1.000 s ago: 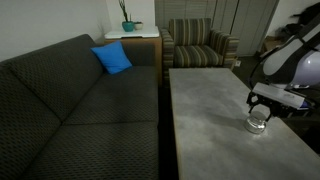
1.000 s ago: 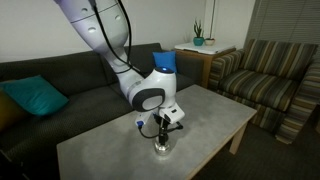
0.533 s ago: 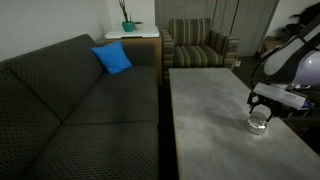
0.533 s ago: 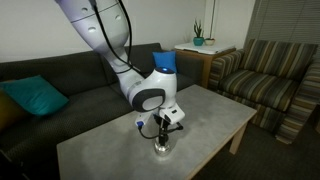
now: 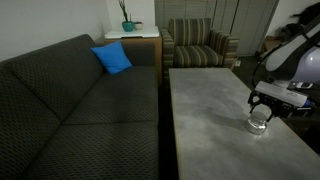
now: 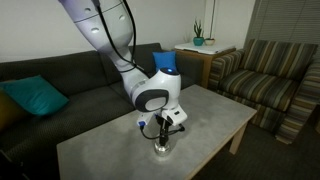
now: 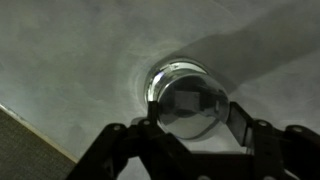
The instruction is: Use the silver lid to cover the silver tin
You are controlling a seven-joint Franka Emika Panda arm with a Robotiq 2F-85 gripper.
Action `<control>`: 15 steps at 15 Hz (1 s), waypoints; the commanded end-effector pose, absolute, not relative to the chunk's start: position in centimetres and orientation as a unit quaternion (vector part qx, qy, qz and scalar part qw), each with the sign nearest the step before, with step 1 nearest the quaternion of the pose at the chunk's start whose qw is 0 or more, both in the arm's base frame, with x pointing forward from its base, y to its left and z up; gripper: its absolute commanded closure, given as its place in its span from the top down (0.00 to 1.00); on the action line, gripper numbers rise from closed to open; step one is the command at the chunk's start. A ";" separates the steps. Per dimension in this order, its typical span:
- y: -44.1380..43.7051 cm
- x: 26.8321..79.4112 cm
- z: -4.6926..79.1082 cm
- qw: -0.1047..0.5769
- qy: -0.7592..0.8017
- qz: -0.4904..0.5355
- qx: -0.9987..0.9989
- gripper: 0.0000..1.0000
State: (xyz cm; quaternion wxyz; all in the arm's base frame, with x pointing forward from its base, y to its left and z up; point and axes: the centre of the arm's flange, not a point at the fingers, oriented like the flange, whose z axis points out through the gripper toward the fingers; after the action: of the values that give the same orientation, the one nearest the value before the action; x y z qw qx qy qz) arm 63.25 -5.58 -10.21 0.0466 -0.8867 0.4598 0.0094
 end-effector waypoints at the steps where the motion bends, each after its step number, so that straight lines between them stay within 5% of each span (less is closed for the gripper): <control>1: -6.3 63.3 -11.2 0.062 0.460 0.029 -0.885 0.44; 15: -5.5 62.4 -8.5 0.029 0.474 0.007 -0.880 0.44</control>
State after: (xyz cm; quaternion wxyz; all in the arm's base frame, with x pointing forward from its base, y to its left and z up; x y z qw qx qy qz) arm 63.41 -5.66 -9.80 0.0353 -0.8826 0.4687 0.0080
